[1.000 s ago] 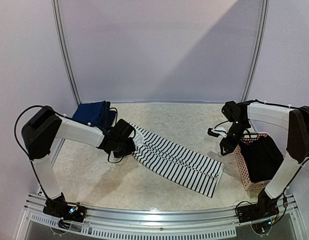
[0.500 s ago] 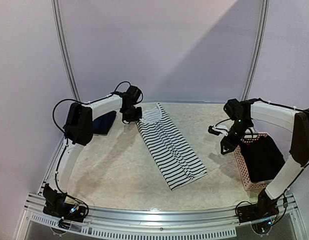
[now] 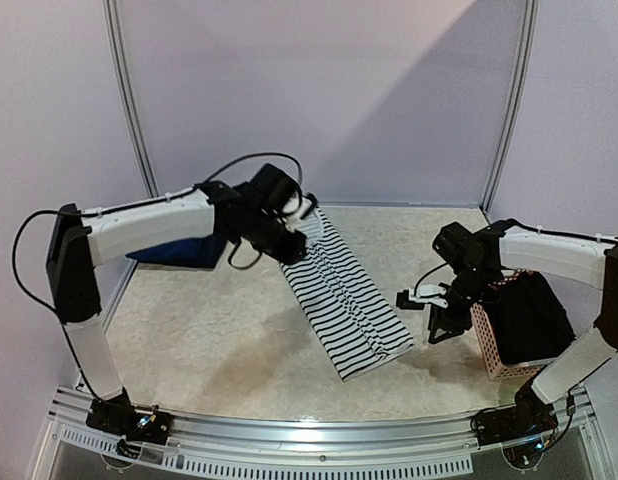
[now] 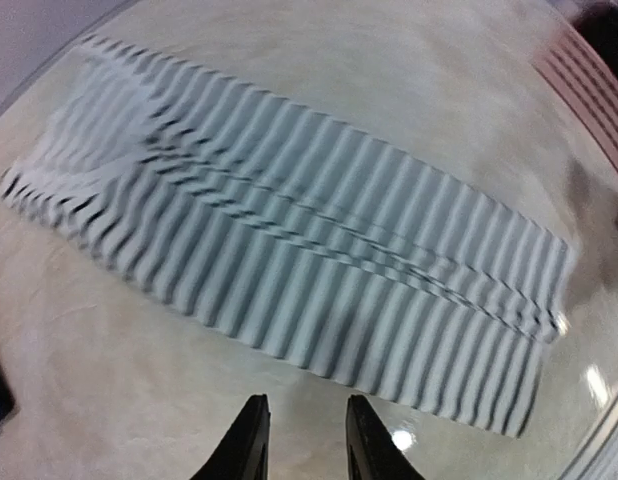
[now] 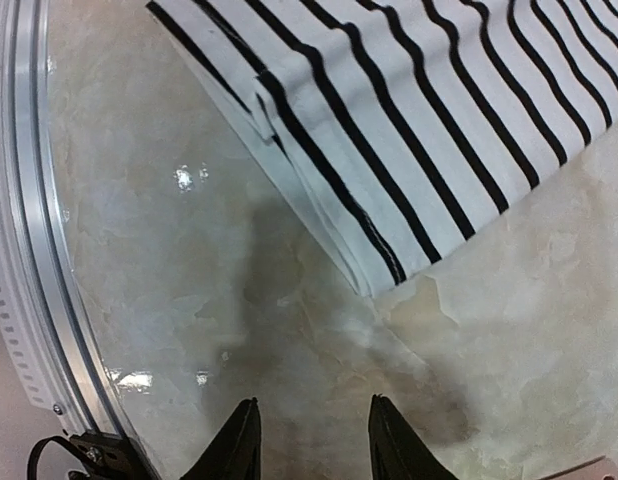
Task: Fold and stack the mixed laundry pile
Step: Rotate the rectangle-folded tank top at the center of the board.
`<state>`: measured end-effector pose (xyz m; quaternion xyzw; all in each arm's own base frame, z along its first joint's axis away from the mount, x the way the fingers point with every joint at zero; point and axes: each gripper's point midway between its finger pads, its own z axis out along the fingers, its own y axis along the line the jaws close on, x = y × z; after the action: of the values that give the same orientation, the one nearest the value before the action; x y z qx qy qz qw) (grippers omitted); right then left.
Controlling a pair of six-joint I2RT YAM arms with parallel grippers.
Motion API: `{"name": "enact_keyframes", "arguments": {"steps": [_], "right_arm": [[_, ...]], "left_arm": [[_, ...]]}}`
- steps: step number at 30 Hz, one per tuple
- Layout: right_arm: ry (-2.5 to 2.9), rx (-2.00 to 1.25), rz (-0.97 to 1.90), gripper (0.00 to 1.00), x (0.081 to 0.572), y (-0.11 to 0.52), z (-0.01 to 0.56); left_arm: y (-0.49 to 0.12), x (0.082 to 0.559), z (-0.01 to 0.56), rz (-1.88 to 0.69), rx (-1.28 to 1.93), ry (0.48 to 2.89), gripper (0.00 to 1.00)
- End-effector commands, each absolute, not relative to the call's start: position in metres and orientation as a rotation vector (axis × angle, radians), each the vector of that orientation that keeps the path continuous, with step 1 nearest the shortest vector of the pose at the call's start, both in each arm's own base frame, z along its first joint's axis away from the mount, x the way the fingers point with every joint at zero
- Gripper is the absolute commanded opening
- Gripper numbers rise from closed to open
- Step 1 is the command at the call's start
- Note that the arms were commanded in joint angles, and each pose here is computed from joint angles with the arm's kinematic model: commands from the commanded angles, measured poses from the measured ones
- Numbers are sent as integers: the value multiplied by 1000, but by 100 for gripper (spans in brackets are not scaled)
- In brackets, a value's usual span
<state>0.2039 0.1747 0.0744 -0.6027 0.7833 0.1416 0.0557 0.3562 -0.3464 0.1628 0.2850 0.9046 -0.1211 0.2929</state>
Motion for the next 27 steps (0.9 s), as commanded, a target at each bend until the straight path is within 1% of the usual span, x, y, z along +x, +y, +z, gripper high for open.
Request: {"name": "enact_keyframes", "arguments": {"steps": [1, 4, 8, 9, 10, 15, 22, 23, 24, 25, 27], "right_arm": [[2043, -2021, 380, 39, 199, 192, 80], [1923, -2103, 315, 41, 200, 197, 75], [1818, -2176, 239, 42, 204, 200, 59], [1801, -2191, 236, 46, 204, 200, 55], [1782, -2203, 233, 48, 203, 201, 51], [1692, -2260, 192, 48, 206, 204, 39], [1696, -2280, 141, 47, 217, 206, 19], [1703, -2287, 130, 46, 218, 205, 14], [1708, -2295, 116, 42, 219, 203, 11], [1722, -2306, 95, 36, 219, 200, 7], [1748, -2334, 74, 21, 216, 196, 1]], "left_arm": [[-404, 239, 131, -421, 1398, 2143, 28], [-420, 201, 128, -495, 1516, 2009, 29], [-437, 163, 111, -505, 1705, 1876, 31], [-440, 156, 104, -496, 1750, 1862, 32], [-443, 150, 97, -486, 1792, 1848, 32], [-449, 139, 70, -412, 1900, 1816, 32], [-437, 140, 76, -406, 1823, 1812, 31], [-434, 139, 78, -403, 1816, 1814, 31], [-430, 139, 79, -397, 1809, 1820, 31], [-427, 139, 81, -394, 1800, 1823, 31], [-420, 138, 85, -391, 1790, 1826, 31]]}}
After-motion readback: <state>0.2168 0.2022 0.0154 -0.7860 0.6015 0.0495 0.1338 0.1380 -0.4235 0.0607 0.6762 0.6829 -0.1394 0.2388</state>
